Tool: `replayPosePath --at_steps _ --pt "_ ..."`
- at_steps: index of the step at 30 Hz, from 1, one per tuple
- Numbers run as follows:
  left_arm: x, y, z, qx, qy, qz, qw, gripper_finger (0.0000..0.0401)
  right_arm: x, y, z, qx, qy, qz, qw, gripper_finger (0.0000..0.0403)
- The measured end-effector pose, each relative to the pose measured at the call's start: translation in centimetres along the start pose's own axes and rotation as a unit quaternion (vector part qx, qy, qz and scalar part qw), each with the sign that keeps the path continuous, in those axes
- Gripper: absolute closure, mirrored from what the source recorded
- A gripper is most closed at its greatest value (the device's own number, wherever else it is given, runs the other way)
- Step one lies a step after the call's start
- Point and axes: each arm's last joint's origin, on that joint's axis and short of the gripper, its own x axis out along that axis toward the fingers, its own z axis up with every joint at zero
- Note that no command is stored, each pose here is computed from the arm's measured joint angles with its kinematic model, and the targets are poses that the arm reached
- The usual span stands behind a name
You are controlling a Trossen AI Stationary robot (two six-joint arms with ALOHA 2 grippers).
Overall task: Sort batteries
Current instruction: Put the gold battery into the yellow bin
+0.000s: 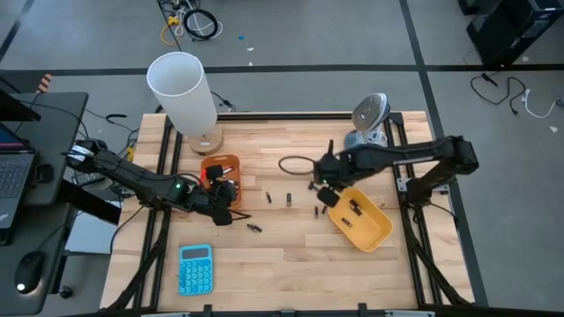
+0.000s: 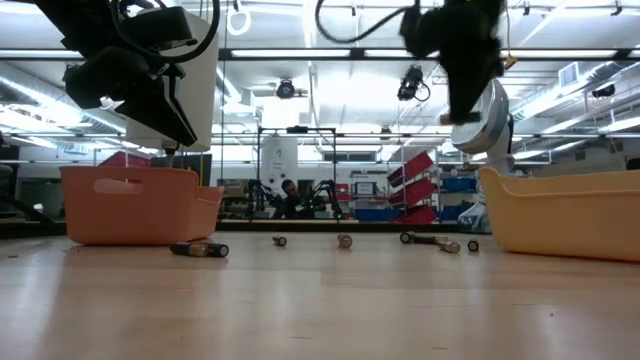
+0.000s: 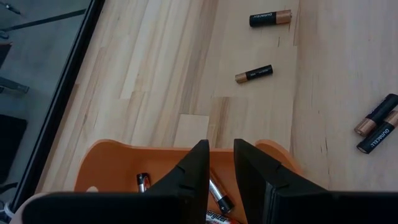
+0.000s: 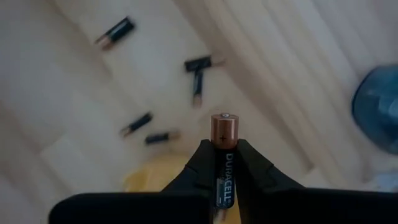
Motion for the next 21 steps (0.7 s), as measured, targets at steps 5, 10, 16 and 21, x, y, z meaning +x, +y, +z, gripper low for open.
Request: replayPosePath --at_steps 5,10,16,21 --pt "0.0 0.0 0.0 0.000 0.000 0.000 1.000 0.0325 -1.1 1.4 -2.4 -0.005 0.025 0.011 1.000 0.0377" --pt "0.0 0.0 0.0 0.000 0.000 0.000 1.000 0.0325 -1.1 2.8 -4.5 0.000 0.050 0.010 0.999 0.0377" --pt "0.0 0.0 0.0 -0.001 -0.001 0.000 1.000 0.0325 0.2 4.0 -7.1 0.018 0.071 -0.004 0.997 0.0377" --pt "0.0 0.0 0.0 -0.002 -0.001 0.000 1.000 0.0325 1.3 4.7 -8.5 0.029 0.083 -0.002 0.996 0.0377"
